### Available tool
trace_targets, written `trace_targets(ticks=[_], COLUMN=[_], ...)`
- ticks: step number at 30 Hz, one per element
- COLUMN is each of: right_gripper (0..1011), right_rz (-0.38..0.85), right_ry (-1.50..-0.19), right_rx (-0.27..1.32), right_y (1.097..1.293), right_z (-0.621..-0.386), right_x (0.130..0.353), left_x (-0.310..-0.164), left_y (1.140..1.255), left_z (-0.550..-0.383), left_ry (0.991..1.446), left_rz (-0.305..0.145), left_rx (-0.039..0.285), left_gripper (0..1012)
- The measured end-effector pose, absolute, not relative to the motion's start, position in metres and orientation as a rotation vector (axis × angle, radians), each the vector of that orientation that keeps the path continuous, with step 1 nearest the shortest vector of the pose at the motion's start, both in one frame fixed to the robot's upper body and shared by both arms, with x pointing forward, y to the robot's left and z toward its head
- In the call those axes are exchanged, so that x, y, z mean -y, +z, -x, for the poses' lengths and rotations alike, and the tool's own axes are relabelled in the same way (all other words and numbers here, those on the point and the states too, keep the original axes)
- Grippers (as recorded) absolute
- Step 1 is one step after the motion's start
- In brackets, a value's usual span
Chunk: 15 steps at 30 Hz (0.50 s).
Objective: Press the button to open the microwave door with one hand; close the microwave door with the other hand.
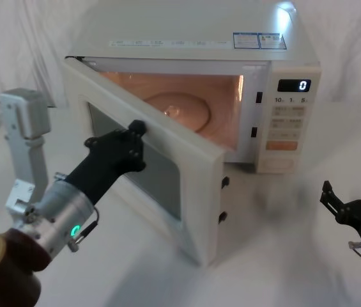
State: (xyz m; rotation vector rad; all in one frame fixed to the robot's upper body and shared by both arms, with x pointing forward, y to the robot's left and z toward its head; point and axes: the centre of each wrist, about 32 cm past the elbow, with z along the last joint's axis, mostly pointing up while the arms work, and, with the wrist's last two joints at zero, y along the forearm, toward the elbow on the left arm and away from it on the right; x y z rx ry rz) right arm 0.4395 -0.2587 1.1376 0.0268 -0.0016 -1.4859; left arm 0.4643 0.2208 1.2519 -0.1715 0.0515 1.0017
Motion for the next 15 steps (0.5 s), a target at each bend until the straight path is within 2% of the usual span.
trace_targets(ticks=[9, 15], right_gripper=[1002, 1002], right_rz=[-0.027, -0.027], right_ry=[-1.486, -1.486], right_rx=[0.002, 0.002], right_y=[1.138, 1.138], right_z=[-0.439, -0.439], right_x=[0.259, 0.259], left_x=[-0.199, -0.190], left_y=[1.257, 1.259], left_z=[-0.486, -0.498], left_ry=[0.976, 0.970], left_rz=[0.176, 0.170], left_rx=[-0.050, -0.056], left_gripper=[0, 0])
